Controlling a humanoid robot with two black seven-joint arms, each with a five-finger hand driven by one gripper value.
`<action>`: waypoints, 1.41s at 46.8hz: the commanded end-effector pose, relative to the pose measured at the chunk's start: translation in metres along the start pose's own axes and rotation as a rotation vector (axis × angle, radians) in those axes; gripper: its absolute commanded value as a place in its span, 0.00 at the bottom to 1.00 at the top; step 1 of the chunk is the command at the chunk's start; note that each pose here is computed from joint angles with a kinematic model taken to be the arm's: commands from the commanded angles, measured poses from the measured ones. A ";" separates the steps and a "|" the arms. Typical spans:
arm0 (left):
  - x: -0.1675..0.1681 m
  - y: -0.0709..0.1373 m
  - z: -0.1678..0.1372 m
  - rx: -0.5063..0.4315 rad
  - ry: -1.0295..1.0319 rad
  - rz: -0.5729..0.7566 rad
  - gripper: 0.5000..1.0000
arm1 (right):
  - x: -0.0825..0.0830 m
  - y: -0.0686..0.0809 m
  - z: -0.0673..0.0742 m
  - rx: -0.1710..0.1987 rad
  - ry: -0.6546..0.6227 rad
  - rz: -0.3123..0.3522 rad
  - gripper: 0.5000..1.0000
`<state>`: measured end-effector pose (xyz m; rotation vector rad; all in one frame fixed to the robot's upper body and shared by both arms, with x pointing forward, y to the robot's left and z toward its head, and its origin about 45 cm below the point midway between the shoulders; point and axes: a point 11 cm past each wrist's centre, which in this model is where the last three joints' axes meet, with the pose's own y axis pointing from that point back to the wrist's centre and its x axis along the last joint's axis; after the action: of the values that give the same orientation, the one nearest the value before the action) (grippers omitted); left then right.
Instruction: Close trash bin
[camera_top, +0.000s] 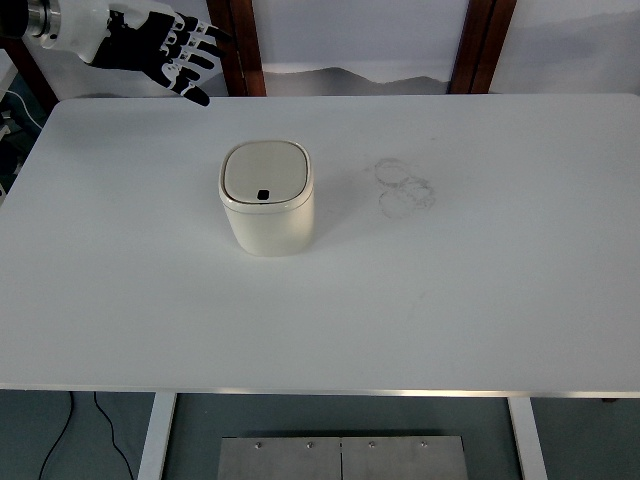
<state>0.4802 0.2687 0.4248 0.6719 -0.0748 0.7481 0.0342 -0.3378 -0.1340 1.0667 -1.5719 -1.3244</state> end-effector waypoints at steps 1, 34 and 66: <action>0.019 0.012 -0.012 -0.049 0.113 0.058 1.00 | 0.000 0.000 0.000 0.001 0.000 0.000 0.99; 0.083 0.074 -0.203 -0.453 0.885 0.546 1.00 | 0.000 0.000 0.000 0.000 0.000 0.000 0.99; 0.032 0.076 -0.345 -0.425 1.165 0.770 1.00 | 0.000 0.000 0.000 0.000 0.000 0.000 0.99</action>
<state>0.4015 0.5247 0.2072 -0.3039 0.5900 1.6825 0.0340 -0.3375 -0.1341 1.0669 -1.5713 -1.3252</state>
